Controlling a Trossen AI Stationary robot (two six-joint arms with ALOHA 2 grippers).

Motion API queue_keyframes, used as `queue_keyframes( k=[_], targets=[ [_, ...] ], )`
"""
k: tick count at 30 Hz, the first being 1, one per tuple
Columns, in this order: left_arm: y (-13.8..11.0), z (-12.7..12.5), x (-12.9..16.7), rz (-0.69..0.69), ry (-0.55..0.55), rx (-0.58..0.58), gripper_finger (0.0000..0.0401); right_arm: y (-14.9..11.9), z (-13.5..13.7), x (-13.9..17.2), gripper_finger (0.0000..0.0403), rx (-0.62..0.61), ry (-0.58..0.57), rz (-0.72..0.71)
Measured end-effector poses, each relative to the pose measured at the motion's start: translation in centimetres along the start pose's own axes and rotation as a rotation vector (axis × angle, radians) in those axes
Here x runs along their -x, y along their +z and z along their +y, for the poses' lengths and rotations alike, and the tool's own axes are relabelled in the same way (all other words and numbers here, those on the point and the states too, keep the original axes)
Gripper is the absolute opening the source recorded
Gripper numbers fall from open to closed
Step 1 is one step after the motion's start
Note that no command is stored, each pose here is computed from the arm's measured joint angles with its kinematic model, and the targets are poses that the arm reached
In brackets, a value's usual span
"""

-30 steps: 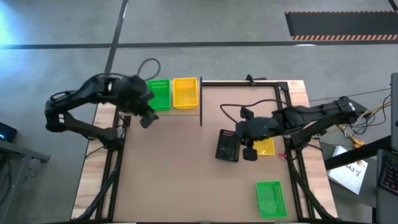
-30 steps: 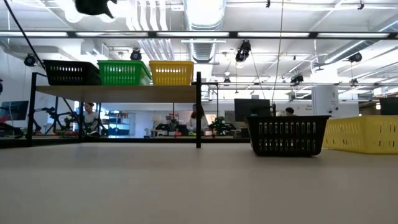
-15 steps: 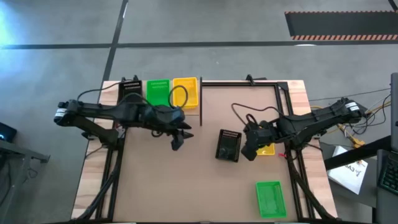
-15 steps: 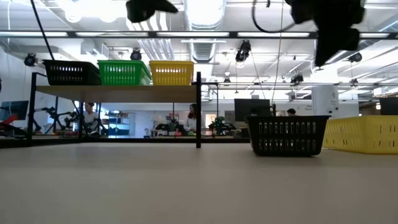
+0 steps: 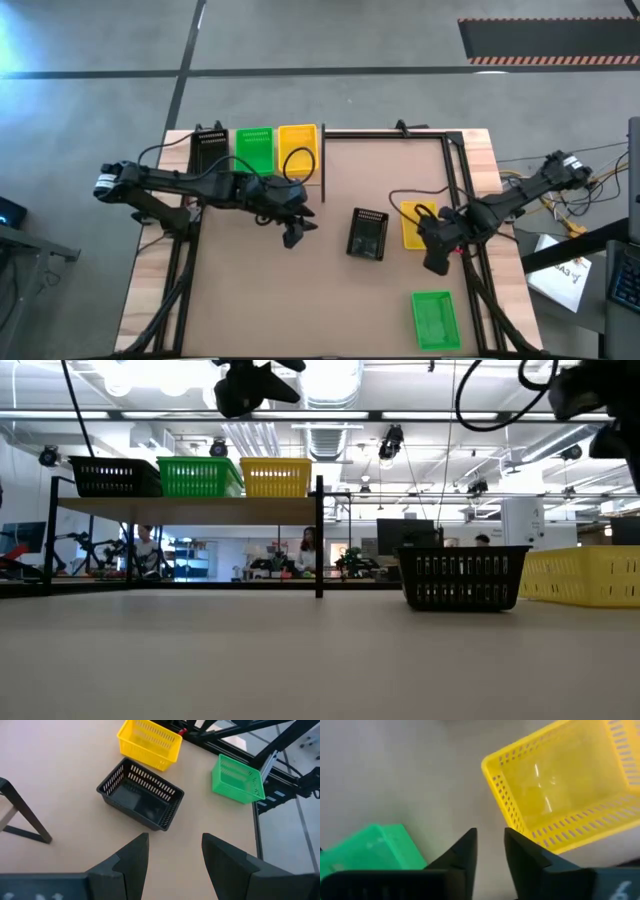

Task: Stack baskets on shelf by color
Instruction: Stack the yellow bin on top of the other yellow bins on the shelf

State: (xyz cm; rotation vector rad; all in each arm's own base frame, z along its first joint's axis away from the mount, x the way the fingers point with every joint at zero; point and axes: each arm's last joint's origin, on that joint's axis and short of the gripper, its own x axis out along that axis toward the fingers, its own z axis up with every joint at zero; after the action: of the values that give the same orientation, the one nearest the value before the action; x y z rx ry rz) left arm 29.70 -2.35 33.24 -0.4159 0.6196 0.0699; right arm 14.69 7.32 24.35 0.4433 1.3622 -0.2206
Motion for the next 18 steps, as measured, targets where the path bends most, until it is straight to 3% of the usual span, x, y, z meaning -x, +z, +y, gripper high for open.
queue_keyframes(
  k=[5, 9, 13, 18],
  targets=[
    [0.0, 0.0, 0.0, 0.000, 0.000, 0.000, 0.0168, -0.9, -0.4, -1.9, 0.0149, 0.154, -0.049, 0.052],
    [0.0, 0.0, 0.0, 0.000, 0.000, 0.001, 0.0168, -1.0, -0.5, -3.5, 0.0167, 0.252, -0.064, 0.061],
    [0.0, 0.0, 0.0, 0.000, 0.000, 0.008, 0.0168, -1.0, -0.7, -4.9, 0.0156, 0.292, -0.127, 0.061],
    [0.5, -0.2, 0.7, -0.023, -0.014, 0.008, 0.0168, -1.1, -1.0, -6.4, 0.0113, 0.307, -0.193, 0.063]
  ],
)
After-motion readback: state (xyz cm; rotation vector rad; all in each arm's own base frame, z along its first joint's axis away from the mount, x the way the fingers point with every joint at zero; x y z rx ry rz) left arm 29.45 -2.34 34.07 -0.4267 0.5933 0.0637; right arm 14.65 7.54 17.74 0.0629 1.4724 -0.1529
